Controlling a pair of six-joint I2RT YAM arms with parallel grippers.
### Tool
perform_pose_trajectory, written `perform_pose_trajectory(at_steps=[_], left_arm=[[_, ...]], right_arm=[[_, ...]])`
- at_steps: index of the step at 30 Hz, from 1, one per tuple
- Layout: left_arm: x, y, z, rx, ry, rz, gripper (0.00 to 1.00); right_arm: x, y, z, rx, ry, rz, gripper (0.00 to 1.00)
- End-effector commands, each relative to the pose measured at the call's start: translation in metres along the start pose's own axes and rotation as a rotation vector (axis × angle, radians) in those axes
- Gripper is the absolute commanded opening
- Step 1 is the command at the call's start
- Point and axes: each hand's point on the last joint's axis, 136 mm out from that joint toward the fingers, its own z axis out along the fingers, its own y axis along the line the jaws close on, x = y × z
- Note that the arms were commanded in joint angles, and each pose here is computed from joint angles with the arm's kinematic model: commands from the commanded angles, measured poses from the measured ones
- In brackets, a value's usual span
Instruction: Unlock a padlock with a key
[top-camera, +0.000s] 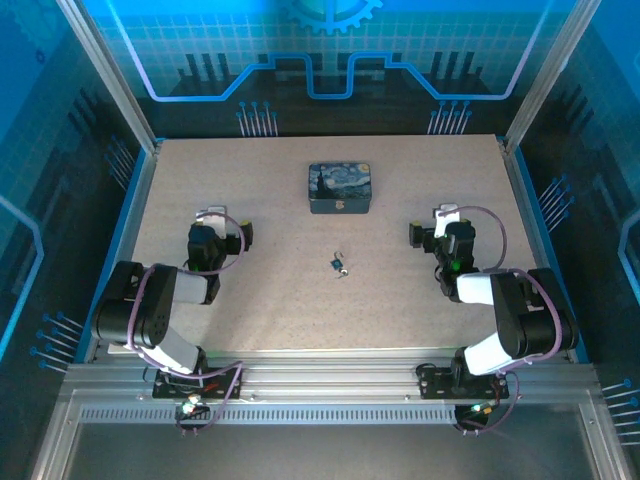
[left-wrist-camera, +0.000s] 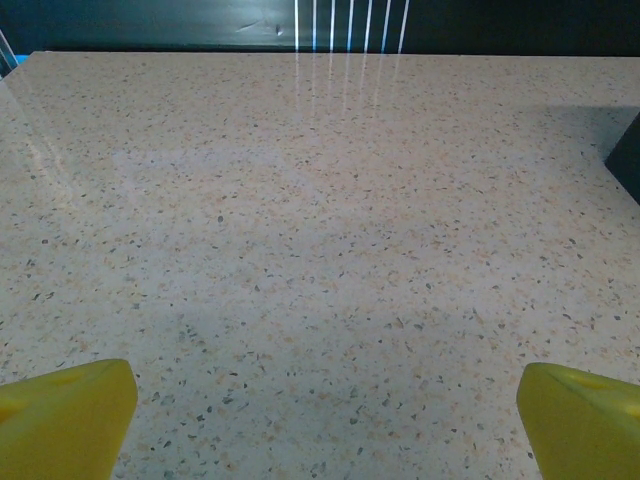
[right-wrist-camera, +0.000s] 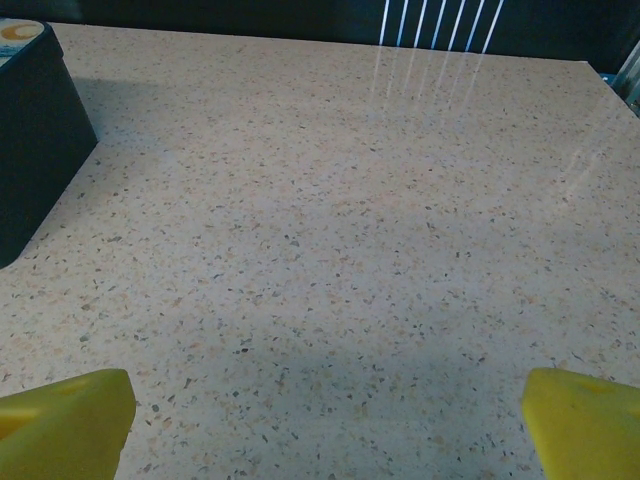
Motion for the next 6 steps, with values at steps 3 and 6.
perform_pose_trajectory(at_steps=[3, 6], left_arm=[[-0.0084, 0.0013, -0.0002, 0.003, -0.019, -0.017, 0.99], [-0.0088, 0.0013, -0.0002, 0.003, -0.02, -0.017, 0.99]], right_arm=[[-0.0053, 0.0015, 0.0023, -0.006, -0.006, -0.011, 1.0], [-0.0059, 0.0013, 0.0021, -0.006, -0.009, -0.01, 1.0]])
